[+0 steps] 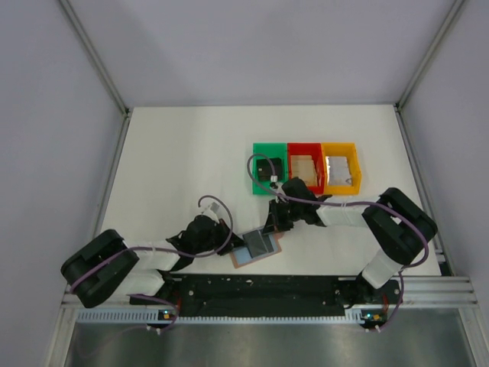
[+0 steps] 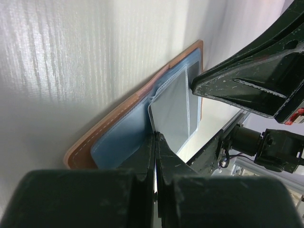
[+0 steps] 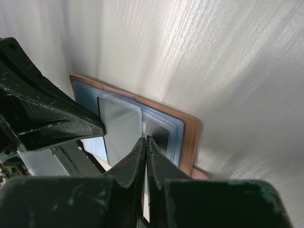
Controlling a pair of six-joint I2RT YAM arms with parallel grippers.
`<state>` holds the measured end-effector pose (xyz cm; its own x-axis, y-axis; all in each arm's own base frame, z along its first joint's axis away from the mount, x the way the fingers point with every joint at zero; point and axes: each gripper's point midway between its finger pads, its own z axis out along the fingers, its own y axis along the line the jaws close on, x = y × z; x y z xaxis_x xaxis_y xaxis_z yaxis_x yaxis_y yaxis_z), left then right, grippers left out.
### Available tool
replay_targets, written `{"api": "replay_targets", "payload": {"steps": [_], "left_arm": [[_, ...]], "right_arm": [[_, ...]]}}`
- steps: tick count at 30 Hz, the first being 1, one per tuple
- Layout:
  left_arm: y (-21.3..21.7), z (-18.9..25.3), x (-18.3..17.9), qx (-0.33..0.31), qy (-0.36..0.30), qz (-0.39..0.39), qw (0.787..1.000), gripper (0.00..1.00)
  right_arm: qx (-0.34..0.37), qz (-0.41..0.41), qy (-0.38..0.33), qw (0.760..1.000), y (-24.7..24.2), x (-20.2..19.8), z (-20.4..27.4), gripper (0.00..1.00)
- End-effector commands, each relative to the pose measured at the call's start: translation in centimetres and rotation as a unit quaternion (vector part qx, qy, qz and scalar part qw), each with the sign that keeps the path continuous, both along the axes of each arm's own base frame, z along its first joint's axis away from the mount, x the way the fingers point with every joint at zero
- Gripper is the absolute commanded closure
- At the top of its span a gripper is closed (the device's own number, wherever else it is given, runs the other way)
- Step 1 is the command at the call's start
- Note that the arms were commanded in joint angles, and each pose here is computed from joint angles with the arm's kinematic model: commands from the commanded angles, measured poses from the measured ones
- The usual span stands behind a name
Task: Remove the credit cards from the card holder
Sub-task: Remove the credit card from the card holder.
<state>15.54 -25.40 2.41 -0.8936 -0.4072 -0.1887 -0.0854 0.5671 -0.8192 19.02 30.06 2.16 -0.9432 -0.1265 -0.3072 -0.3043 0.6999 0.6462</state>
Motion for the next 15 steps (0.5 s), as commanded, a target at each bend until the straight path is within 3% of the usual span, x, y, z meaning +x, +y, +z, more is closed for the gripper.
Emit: {"api": "replay_targets", "payload": {"steps": [1, 4, 9, 15], "left_arm": [[1.5, -1.7, -0.7, 0.022, 0.02, 0.02, 0.999, 1.0], [1.6, -1.6, -0.6, 0.021, 0.019, 0.022, 0.999, 1.0], [0.9, -1.0, -0.1, 0.017, 0.01, 0.012, 1.0, 1.0], [0.4, -0.6, 0.1, 0.01, 0.004, 0.007, 1.0, 1.0]], "right_arm": [[-0.109, -0.021, 0.003, 0.994, -3.7, -0.4, -3.9, 1.0], [-0.099, -0.02, 0.0, 0.995, -3.4, -0.3, -3.7, 1.0], [-0.012, -0.001, -0.047, 0.999, -0.9, 0.3, 0.3, 1.0], [0.016, 0.024, -0.053, 0.998, 0.9, 0.0, 1.8, 1.0]]}}
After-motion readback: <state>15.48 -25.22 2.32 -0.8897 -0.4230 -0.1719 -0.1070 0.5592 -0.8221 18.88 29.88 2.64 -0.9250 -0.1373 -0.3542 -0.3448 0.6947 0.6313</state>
